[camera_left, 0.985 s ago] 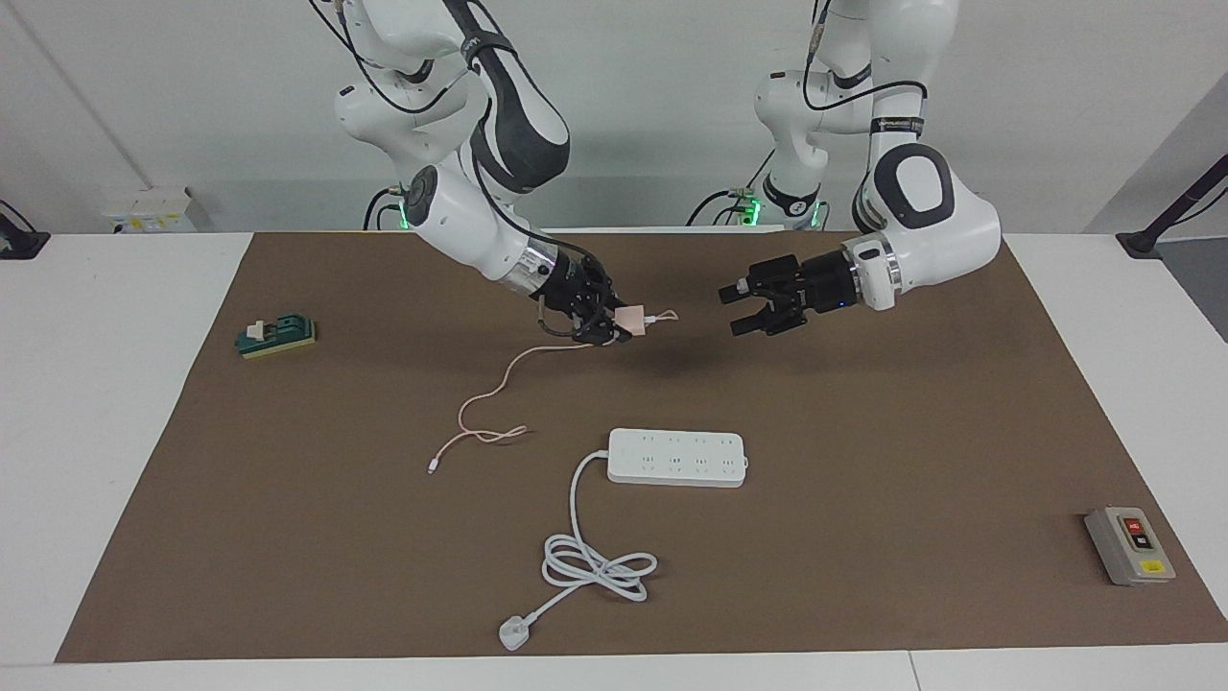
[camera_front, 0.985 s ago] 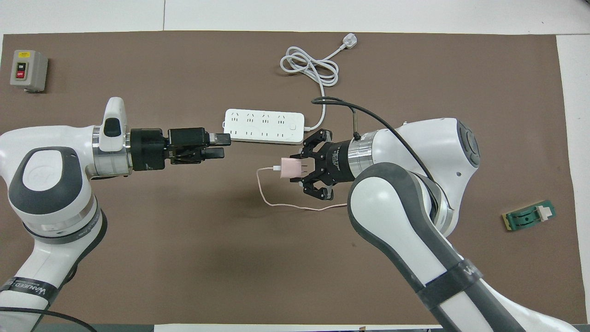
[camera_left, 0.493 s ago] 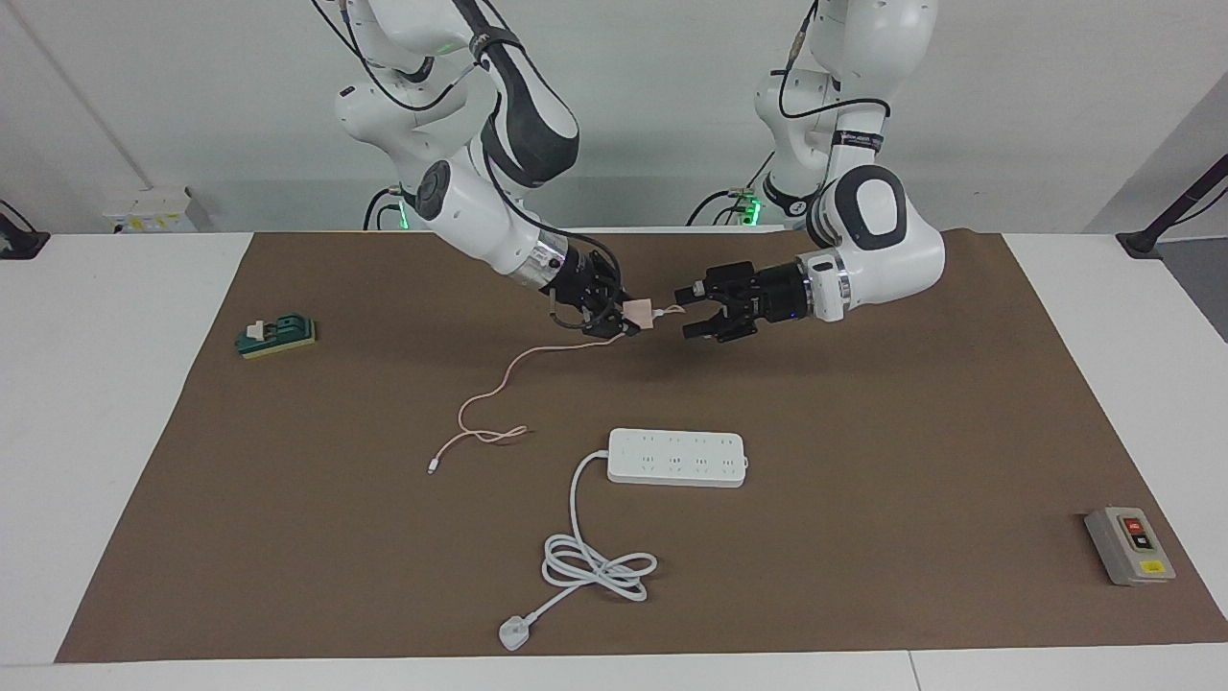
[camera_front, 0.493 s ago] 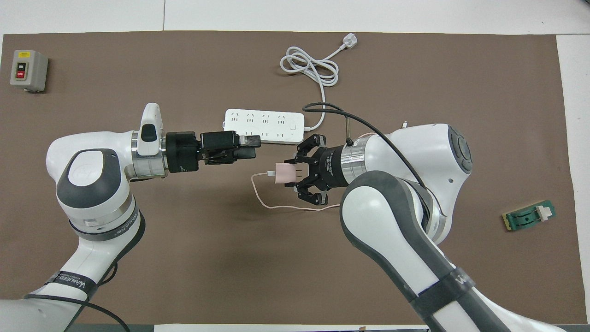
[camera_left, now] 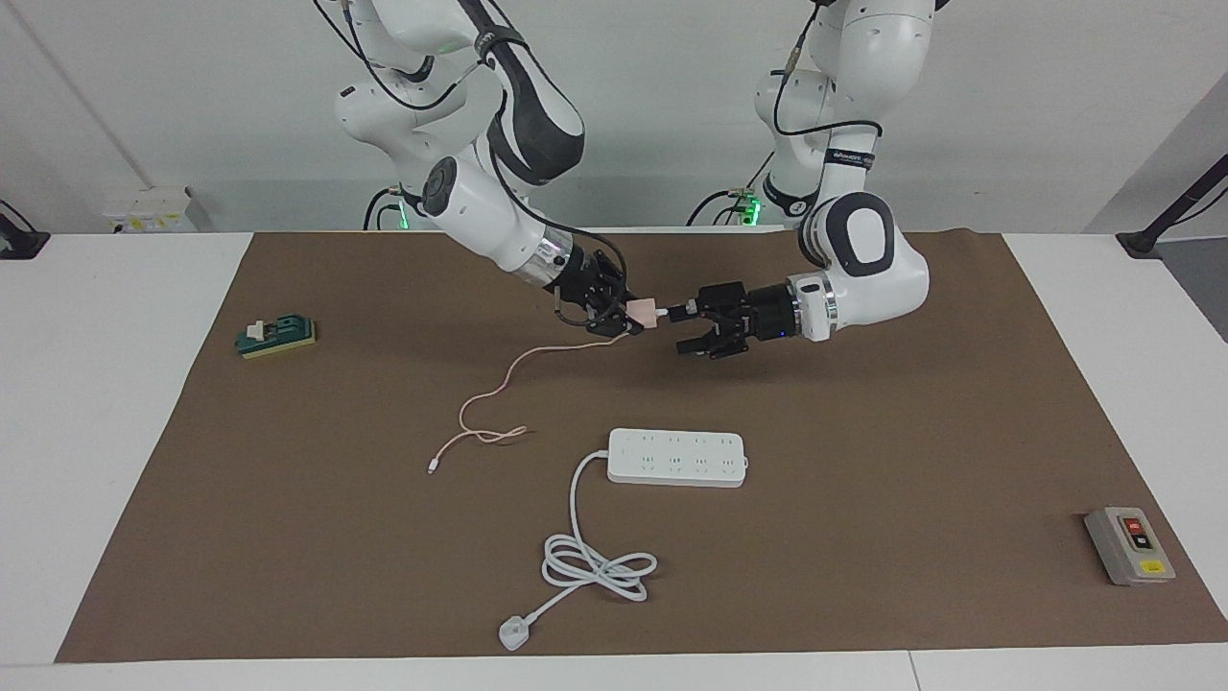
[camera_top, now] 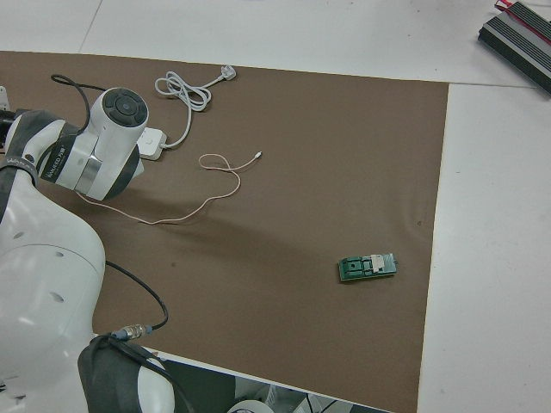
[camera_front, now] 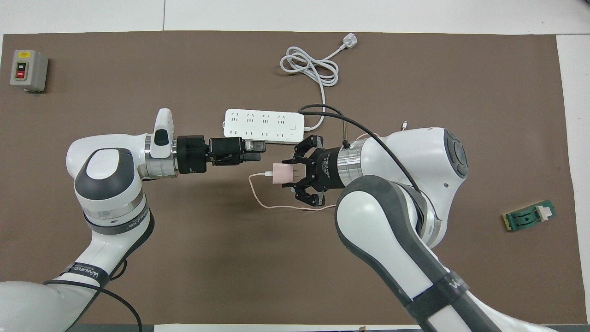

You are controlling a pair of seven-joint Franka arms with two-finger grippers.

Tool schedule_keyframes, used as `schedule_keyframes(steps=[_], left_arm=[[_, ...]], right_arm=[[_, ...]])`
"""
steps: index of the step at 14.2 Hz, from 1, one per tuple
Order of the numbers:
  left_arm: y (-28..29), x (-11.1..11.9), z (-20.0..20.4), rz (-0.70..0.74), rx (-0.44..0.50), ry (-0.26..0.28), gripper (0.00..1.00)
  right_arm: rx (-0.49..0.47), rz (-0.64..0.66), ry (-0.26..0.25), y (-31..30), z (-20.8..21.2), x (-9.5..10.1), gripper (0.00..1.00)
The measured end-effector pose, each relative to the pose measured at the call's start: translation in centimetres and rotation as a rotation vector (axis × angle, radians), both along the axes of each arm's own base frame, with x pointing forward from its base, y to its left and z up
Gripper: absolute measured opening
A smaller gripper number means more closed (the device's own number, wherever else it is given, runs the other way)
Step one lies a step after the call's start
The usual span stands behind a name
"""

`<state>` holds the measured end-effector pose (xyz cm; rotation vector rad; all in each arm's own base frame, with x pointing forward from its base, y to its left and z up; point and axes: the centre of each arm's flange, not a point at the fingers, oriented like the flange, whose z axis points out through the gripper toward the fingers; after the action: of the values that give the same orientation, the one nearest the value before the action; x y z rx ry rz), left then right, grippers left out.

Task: Plug charger into power strip

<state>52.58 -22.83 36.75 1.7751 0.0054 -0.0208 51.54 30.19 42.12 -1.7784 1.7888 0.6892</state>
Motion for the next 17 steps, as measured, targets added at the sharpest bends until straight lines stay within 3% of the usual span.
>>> schedule_keyframes(steps=[11,17], left_arm=[[0.3,-1.8,-2.4,-0.031,-0.029,0.035,0.99],[-1.4,-2.6,-2.4,-0.045,-0.048,0.02,0.98]], right_arm=[[-0.007,-0.013,-0.021,0.2,-0.1,-0.1,0.48],[-0.014,-0.044,-0.067,0.0,0.1,0.3,0.48]])
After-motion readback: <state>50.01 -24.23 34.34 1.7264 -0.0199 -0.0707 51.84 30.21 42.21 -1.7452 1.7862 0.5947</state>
